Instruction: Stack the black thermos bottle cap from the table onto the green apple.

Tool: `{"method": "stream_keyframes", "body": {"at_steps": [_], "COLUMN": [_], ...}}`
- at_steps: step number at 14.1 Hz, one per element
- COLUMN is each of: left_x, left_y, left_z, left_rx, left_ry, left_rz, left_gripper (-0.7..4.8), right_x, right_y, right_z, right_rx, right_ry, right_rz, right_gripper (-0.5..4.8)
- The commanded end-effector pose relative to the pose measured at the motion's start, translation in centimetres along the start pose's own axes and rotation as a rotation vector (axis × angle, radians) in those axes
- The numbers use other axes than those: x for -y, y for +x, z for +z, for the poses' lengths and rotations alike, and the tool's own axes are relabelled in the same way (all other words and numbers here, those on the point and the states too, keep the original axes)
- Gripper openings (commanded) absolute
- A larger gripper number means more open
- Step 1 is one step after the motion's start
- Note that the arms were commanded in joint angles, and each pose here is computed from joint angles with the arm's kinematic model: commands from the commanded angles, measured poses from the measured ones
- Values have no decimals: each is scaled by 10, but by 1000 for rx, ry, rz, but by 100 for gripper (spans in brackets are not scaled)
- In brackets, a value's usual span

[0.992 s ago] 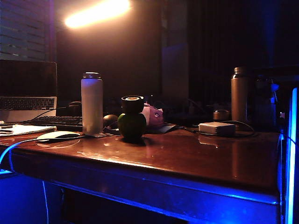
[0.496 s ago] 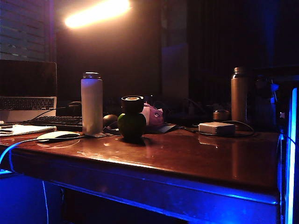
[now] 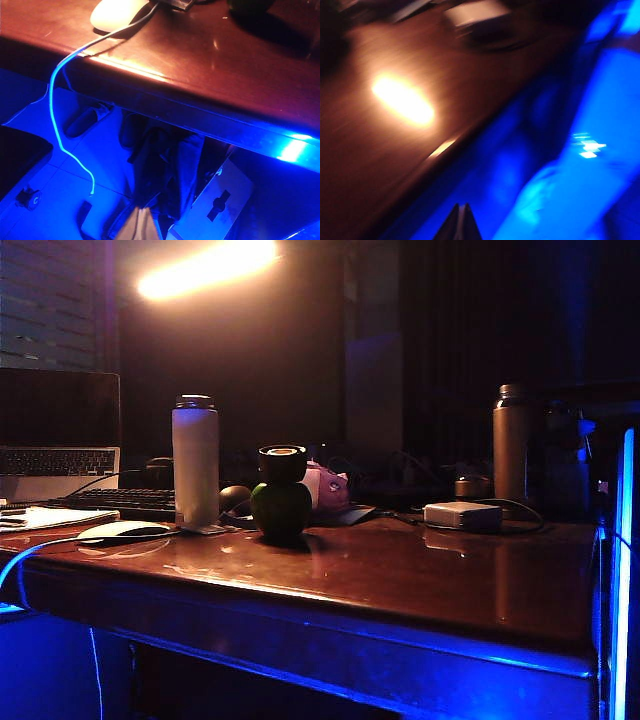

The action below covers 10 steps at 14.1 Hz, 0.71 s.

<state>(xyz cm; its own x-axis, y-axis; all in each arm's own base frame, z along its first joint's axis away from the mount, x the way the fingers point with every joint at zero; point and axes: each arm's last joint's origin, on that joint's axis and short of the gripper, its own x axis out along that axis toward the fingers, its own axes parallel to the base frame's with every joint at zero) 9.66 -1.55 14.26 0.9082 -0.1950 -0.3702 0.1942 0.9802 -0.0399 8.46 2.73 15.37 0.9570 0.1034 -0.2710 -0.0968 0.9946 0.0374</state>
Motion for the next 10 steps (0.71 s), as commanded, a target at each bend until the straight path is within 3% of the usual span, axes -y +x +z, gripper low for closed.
{"method": "stream_keyframes", "body": {"at_steps": [1,3,5,10], "left_x": [0,0,0,0], "left_y": [0,0,0,0], "left_z": [-1,-1,-1,-1], "left_rx": [-6,-6,-5,-5], "left_ry": [1,1,1,1], "left_rz": [0,0,0,0], "left_gripper": [-3,-3,-3,-3], "right_x": [10,18,24,28], "right_y": [3,4,7,6], "right_z": [0,1,1,2], "right_rx": [8,20,72,77], "right_ry": [-30,0,25,40], "right_rz": [-43,-46,36,-14], "right_gripper": [-5,-5,-5,-5]}}
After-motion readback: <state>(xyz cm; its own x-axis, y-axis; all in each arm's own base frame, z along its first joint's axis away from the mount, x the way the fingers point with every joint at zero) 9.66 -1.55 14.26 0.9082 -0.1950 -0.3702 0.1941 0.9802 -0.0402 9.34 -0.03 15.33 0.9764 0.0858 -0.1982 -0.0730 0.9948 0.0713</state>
